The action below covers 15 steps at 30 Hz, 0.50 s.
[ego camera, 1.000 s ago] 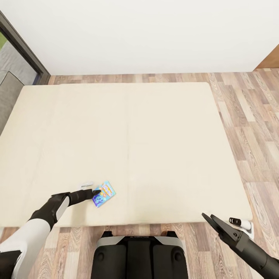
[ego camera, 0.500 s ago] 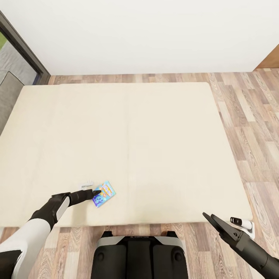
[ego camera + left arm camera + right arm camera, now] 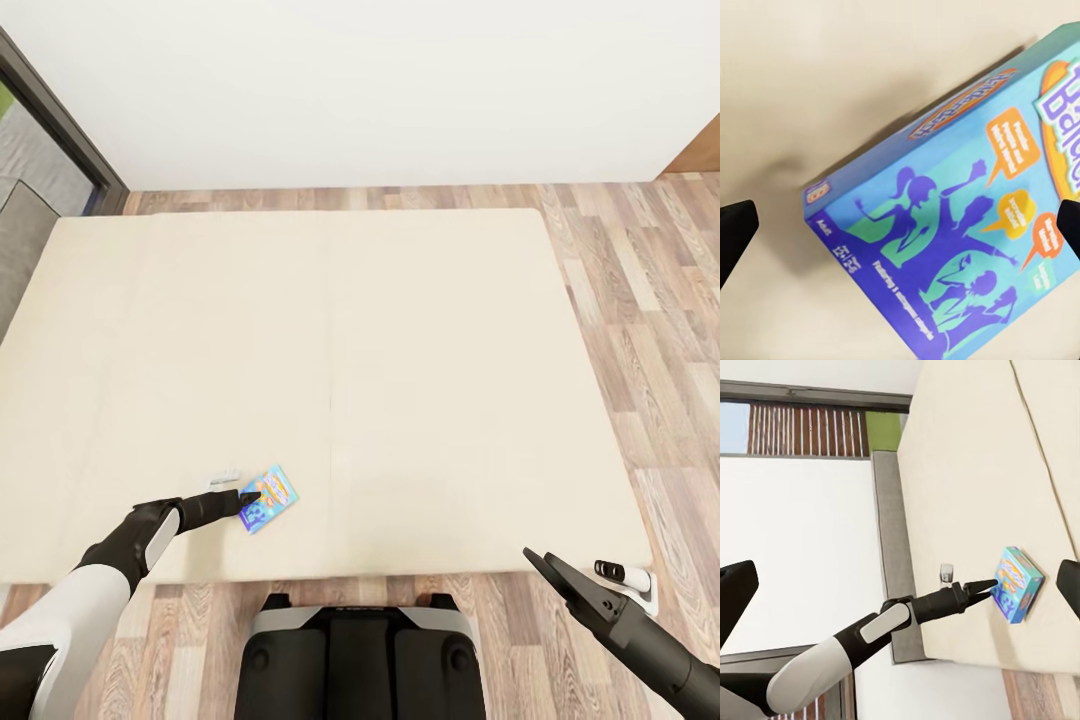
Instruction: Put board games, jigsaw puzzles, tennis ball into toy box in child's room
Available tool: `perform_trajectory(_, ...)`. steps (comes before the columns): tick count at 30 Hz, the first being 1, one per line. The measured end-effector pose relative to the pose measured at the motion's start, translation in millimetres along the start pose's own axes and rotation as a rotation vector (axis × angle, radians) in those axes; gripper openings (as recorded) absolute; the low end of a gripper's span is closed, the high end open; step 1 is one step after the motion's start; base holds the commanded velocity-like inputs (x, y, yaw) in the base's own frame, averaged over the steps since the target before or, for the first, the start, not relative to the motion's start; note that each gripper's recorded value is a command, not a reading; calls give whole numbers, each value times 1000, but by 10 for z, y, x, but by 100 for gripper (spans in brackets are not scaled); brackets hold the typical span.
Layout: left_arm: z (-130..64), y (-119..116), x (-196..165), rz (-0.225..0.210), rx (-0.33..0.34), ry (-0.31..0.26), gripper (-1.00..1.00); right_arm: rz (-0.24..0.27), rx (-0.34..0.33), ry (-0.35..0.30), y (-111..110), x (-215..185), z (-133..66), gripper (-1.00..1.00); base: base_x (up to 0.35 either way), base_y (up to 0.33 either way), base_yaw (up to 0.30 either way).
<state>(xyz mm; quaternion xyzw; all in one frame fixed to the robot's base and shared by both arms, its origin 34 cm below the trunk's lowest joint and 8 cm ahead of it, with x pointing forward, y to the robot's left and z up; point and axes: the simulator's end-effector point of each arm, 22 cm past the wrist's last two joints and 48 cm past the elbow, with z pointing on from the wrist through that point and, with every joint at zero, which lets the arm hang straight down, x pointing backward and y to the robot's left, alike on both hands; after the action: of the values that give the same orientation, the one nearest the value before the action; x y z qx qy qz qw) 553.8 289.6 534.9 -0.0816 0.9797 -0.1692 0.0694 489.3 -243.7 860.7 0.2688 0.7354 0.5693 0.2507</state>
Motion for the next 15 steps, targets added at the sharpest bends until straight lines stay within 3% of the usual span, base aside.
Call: perform_trajectory(15,56,32,72,-1,-2,9,100,12,14,2,-72,23,-2,100,0,0,0)
